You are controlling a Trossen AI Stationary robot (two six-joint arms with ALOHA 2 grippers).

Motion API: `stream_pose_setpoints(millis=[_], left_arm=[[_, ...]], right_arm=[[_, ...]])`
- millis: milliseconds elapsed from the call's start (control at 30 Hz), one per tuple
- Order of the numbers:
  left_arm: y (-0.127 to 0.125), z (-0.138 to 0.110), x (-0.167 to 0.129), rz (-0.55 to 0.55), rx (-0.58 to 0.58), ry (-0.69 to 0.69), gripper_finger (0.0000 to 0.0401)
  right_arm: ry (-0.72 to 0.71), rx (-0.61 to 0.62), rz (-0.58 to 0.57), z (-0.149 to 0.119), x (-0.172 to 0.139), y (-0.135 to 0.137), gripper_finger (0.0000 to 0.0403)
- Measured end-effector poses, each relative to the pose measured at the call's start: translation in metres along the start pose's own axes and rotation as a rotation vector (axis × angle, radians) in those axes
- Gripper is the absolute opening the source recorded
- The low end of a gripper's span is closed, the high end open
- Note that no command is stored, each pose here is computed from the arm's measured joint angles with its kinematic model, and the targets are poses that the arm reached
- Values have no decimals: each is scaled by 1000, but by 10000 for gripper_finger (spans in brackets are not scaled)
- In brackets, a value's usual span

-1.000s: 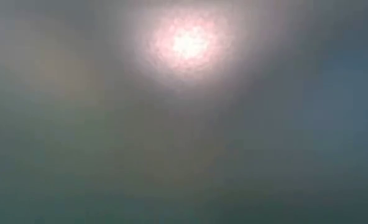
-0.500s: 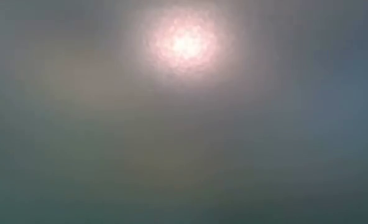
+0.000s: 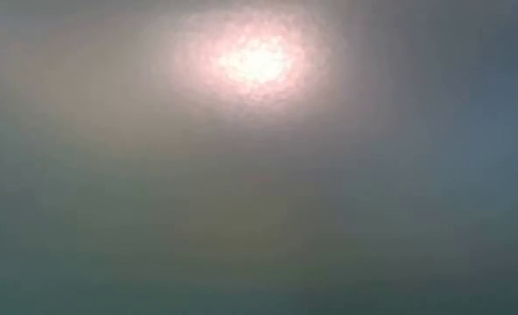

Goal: Pick & Place Kitchen Items
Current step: Put the slotted spatula into the transparent bin

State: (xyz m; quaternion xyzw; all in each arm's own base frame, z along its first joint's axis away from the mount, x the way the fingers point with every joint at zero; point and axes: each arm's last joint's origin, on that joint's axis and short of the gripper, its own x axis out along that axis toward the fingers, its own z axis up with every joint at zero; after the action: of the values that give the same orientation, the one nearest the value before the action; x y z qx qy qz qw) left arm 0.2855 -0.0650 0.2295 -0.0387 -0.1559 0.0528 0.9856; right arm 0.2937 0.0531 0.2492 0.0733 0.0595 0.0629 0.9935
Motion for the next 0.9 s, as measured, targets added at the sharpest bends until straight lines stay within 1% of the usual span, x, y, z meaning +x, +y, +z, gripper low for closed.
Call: stream_pose_setpoints(millis=[133, 233, 333, 467, 533, 633, 733, 833, 900], left_arm=[[-3, 5, 8, 4, -9, -5, 236], [-3, 9, 11, 19, -29, -15, 235], [-2, 8, 13, 74, -45, 4, 236], [1, 2, 12, 218, -73, 49, 237], [4, 0, 13, 242, -90, 48, 236], [7, -3, 15, 263, -126, 20, 235], [13, -6, 18, 281, -171, -40, 237], [19, -11, 21, 238, -217, -115, 237], [22, -15, 26, 229, -231, -137, 236]], right_arm=[[3, -5, -29, -1, 0, 0, 77], [-2, -30, -87, -1, 0, 3, 77], [-12, -85, -211, -3, -2, 10, 77], [-44, -200, -418, -2, -6, 22, 77], [-53, -250, -508, -2, -8, 28, 77], [-61, -314, -589, -4, -9, 35, 77], [-68, -347, -624, -7, -5, 38, 77], [-73, -369, -670, -13, 0, 39, 77], [-66, -383, -693, -16, 3, 38, 77]])
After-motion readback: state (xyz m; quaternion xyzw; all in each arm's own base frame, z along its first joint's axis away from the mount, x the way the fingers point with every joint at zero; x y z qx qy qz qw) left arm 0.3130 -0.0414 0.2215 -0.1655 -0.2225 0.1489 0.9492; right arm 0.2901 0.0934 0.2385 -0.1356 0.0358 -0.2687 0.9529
